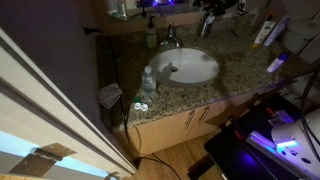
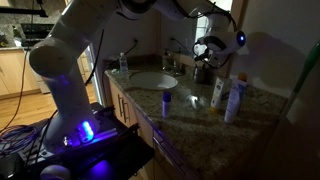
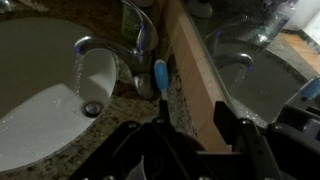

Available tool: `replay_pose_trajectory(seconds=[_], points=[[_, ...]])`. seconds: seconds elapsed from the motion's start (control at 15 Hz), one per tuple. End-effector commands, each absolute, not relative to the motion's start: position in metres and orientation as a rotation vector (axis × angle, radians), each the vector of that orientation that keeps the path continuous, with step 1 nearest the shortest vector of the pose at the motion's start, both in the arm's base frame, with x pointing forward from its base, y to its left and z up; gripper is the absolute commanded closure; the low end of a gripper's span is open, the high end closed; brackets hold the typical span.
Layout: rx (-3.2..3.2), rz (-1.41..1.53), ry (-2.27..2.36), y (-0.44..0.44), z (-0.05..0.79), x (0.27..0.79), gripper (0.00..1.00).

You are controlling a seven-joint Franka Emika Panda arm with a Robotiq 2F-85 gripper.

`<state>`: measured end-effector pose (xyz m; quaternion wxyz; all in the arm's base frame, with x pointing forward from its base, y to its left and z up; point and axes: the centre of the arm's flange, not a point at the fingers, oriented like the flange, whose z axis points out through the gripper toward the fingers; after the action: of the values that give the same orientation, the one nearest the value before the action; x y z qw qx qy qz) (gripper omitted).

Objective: Pick up the tooth brush wet it and put it back in the holder then close the tap

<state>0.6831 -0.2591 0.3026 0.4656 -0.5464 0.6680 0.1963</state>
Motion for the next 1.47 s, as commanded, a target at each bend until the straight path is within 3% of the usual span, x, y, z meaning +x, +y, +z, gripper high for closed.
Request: replay_pose_trajectory(seconds=[0.0, 0.2, 0.53, 0.87, 1.4], points=[[-1.518, 0.373, 1.590, -0.241, 0.367, 0.678, 0.18], [-1.699, 0.422, 1.471, -0.209, 0.440, 0.671, 0.01], [-1.995, 0.552, 1.268, -0.141, 0.522, 0.645, 0.00], [-1.970, 0.540, 1.289, -0.137, 0.527, 0.646, 0.00], [-2.357, 0.601, 0.964, -0.072, 0.454, 0.668, 0.00]])
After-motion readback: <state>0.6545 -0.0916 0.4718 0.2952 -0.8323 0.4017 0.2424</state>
